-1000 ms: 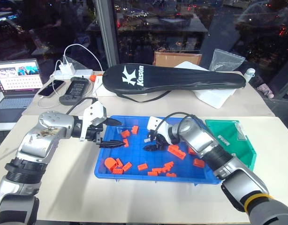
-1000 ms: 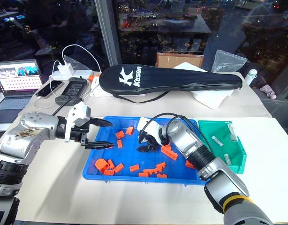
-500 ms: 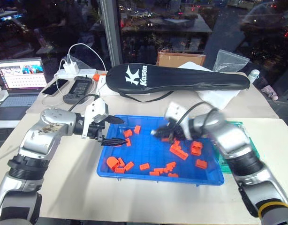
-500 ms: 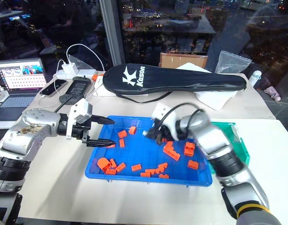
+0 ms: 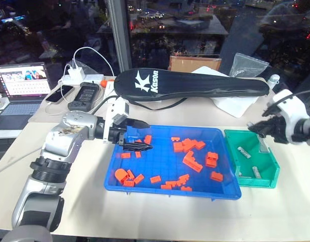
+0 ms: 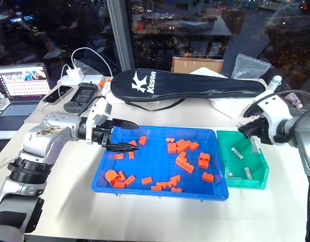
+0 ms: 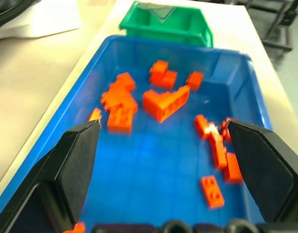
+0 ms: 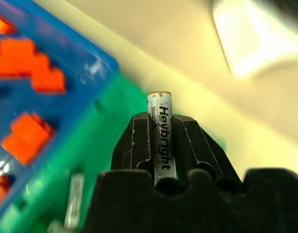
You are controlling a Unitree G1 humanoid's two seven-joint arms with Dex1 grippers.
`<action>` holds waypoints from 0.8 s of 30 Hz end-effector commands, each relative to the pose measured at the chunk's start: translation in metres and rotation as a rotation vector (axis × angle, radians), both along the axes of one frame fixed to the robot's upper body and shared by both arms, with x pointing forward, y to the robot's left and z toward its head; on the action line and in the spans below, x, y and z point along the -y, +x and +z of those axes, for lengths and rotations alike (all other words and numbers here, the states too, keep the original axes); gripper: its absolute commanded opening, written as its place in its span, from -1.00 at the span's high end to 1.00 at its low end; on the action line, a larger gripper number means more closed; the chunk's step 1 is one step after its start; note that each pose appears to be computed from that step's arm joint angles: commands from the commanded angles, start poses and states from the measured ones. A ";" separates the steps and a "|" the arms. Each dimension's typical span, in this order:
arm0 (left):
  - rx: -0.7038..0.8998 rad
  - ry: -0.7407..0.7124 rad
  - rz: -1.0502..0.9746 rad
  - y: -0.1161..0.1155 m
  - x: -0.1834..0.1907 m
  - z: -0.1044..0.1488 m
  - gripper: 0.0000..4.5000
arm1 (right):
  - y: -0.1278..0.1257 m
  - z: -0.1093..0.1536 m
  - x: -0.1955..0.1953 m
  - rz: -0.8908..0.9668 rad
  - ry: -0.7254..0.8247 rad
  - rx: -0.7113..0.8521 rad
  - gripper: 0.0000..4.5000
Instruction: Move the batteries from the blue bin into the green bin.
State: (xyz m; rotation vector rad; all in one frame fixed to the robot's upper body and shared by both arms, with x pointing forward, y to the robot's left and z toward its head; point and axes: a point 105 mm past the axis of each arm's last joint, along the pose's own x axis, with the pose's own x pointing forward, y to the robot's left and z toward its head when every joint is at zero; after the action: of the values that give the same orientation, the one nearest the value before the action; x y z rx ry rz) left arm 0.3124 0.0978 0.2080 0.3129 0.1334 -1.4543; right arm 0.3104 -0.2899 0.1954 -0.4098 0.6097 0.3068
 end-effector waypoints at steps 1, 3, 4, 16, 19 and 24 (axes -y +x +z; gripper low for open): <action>0.059 -0.010 0.012 0.005 -0.001 0.011 -1.00 | -0.005 -0.005 0.007 -0.049 -0.038 0.008 0.89; 0.062 -0.016 0.017 0.007 -0.001 0.013 -1.00 | -0.006 -0.010 0.006 -0.050 -0.042 0.006 0.89; 0.069 -0.018 0.022 0.008 -0.001 0.014 -1.00 | -0.005 -0.012 0.004 -0.044 -0.032 0.007 0.67; 0.225 -0.039 0.218 0.033 -0.010 0.022 -1.00 | -0.004 0.028 -0.007 0.030 0.029 0.145 -0.97; 0.255 -0.077 0.302 0.040 -0.019 0.029 -1.00 | -0.004 0.056 -0.026 0.165 0.066 0.328 -0.97; 0.208 -0.082 0.357 0.037 -0.039 0.023 -1.00 | -0.019 0.063 -0.068 0.361 0.226 0.485 -0.97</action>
State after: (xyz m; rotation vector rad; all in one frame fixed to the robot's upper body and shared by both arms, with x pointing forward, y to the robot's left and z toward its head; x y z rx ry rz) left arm 0.3526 0.1245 0.2213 0.3546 -0.0110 -1.1022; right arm 0.3036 -0.2389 0.2420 -0.3353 0.1378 0.5210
